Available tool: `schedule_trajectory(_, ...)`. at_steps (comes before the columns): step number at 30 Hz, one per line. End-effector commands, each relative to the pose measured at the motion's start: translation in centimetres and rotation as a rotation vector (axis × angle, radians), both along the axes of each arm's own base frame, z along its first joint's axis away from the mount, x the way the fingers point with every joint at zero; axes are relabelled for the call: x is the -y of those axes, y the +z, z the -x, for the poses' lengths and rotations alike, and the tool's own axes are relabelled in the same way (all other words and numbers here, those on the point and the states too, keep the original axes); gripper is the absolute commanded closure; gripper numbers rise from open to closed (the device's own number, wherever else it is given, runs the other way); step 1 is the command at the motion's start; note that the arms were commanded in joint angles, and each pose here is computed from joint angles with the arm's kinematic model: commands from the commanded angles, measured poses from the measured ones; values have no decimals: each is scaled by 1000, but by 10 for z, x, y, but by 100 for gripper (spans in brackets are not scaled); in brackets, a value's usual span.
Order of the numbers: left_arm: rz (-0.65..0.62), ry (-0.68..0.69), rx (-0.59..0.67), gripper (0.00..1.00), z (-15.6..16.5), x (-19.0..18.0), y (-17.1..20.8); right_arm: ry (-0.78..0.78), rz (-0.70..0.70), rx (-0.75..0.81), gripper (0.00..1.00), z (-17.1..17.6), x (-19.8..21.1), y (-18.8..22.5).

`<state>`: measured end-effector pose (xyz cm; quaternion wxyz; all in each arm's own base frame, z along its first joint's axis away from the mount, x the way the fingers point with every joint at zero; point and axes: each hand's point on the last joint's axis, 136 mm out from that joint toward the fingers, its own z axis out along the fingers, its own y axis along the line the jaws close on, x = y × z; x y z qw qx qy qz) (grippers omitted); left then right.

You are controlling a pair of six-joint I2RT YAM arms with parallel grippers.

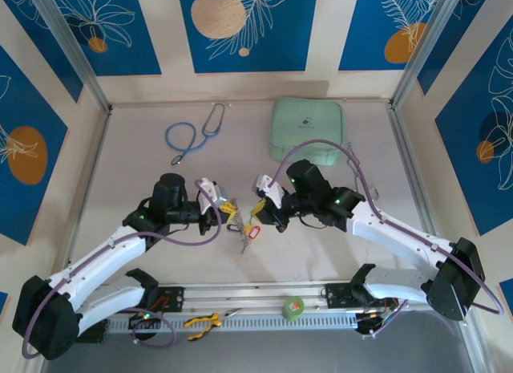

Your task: Put the keys on the keyring

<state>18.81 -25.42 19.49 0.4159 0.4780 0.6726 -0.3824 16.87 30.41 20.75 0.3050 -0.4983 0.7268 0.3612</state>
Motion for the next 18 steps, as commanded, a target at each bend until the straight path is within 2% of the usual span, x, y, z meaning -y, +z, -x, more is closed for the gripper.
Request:
schedule_trajectory(1,49,-74,18,100,11,8,11,111,-6,-20,100,16,-10,10)
schedule_trajectory(18,-35,-144,106,100,21,11,1,167,47,-44,100,15,-28,12)
